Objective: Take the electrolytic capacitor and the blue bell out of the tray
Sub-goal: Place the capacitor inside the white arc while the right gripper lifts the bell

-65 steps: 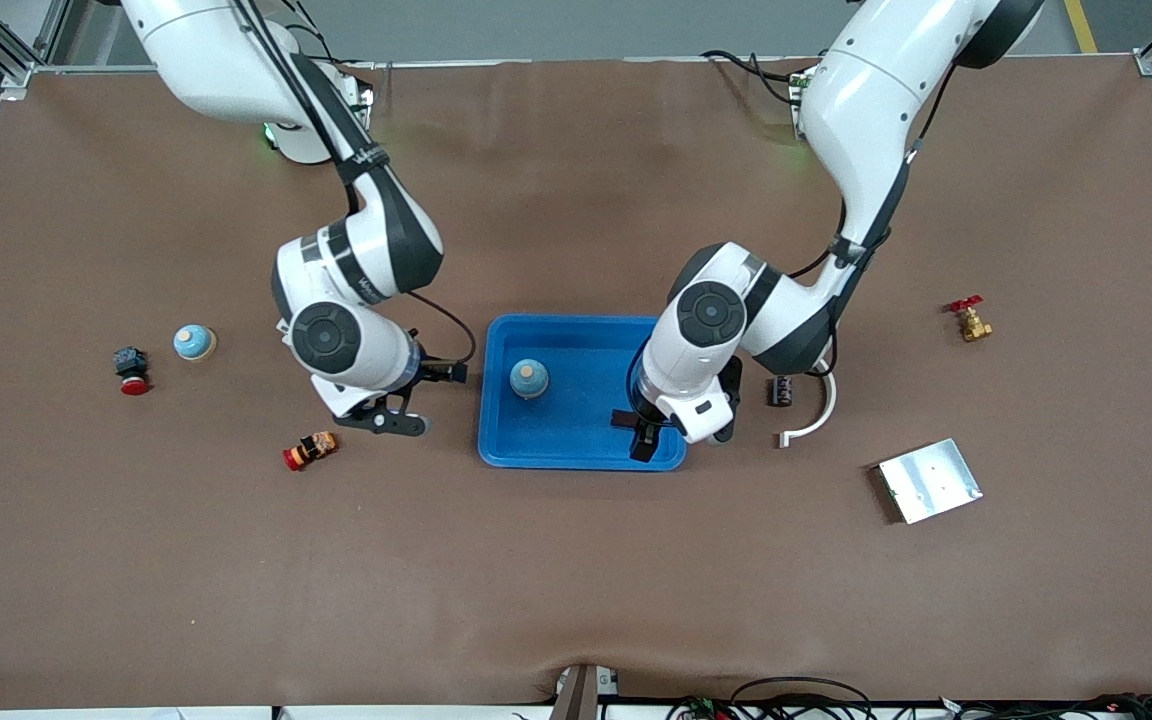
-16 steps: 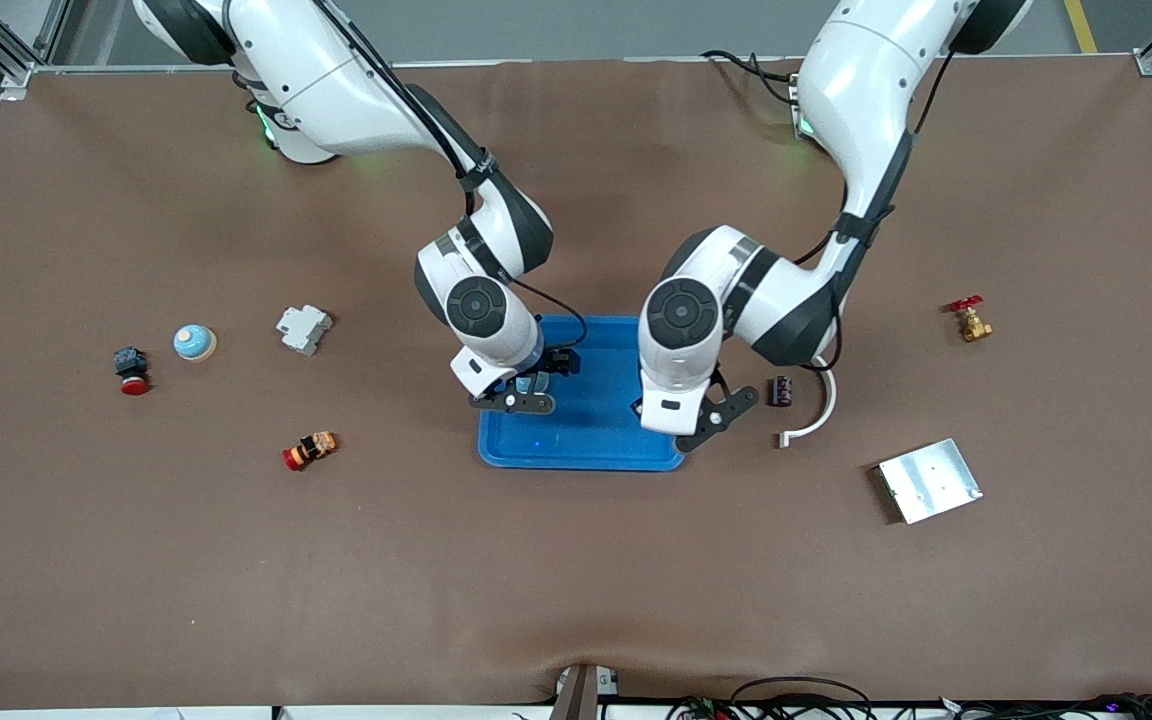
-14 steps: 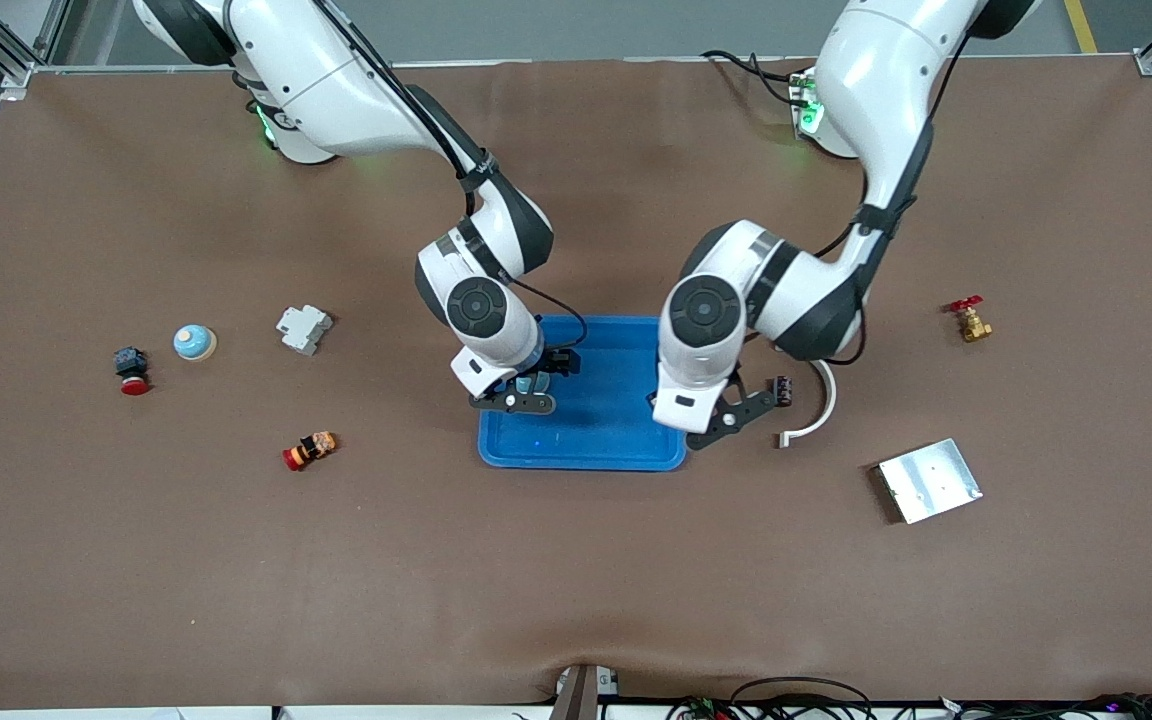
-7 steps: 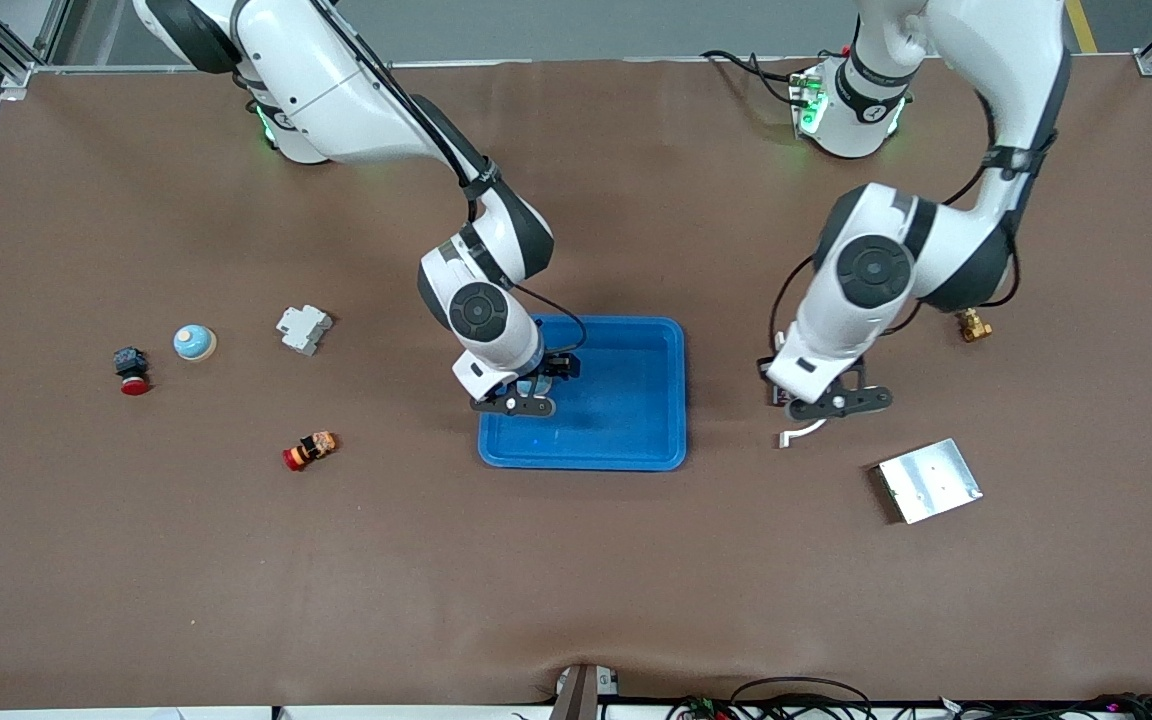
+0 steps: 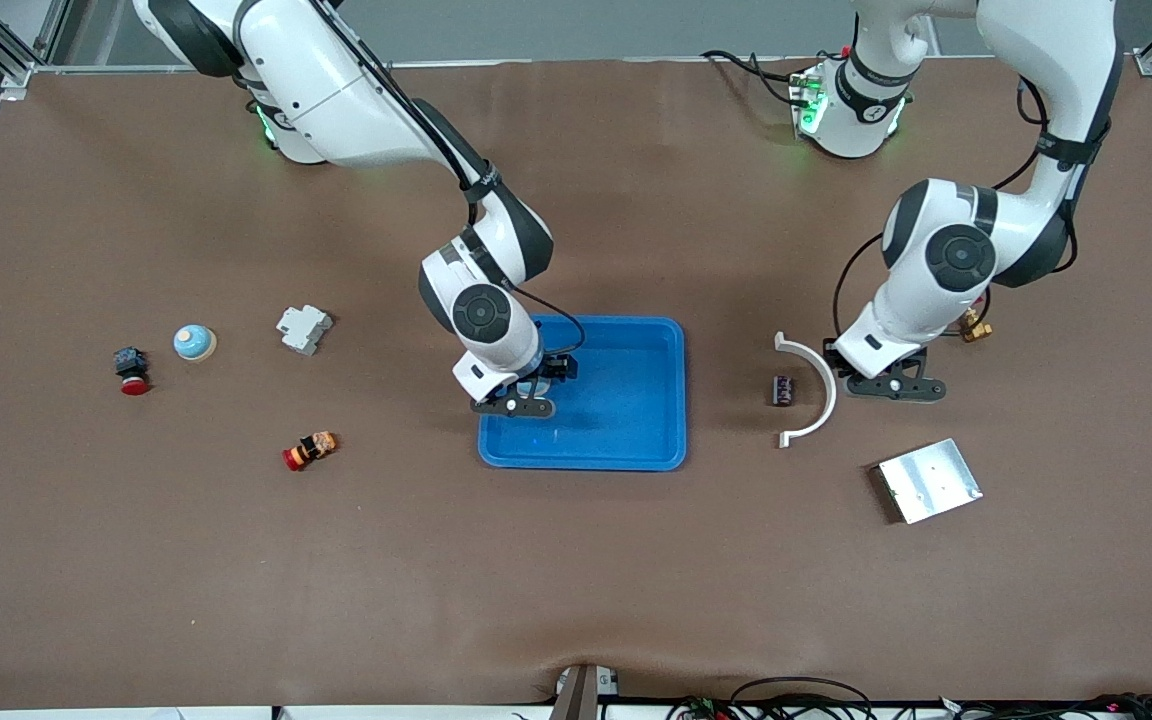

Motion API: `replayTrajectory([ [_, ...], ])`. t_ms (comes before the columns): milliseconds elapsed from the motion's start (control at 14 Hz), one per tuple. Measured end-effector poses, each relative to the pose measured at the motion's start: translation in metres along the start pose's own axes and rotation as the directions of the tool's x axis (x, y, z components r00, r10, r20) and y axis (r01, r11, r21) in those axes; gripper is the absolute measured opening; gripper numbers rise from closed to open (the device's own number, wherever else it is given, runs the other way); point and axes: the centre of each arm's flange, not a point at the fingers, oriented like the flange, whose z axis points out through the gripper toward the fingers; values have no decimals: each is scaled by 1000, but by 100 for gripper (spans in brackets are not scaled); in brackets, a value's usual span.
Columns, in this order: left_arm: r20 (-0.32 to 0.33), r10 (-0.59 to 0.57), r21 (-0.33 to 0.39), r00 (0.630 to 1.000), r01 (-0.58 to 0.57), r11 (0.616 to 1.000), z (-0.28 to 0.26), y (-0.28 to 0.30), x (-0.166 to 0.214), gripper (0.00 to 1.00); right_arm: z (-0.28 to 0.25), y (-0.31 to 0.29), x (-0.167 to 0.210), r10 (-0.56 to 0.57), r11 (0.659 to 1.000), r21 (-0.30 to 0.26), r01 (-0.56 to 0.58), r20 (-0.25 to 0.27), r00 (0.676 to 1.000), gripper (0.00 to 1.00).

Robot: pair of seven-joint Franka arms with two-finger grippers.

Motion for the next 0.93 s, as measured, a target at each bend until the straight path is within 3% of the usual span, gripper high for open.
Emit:
replayTrajectory([
  [71,-4,20,-3,1000,-20,1000,7,-13,-5,30,0,0,0,1,1000,0,-1,0,1000,93],
  [214,-7,47,-6,999,-47,999,17,-28,-13,30,-2,0,3,4,1000,4,-4,-4,1000,74],
  [285,-7,53,-7,999,-53,999,21,-30,-17,30,-7,-2,5,7,1000,11,-7,-11,1000,69],
  [570,-6,55,-16,998,-55,998,41,-31,-25,30,-22,-10,12,5,999,34,-4,-36,999,65],
  [926,-24,55,-31,998,-56,998,69,-43,-29,30,-30,4,24,28,1000,5,-28,-11,1000,65],
])
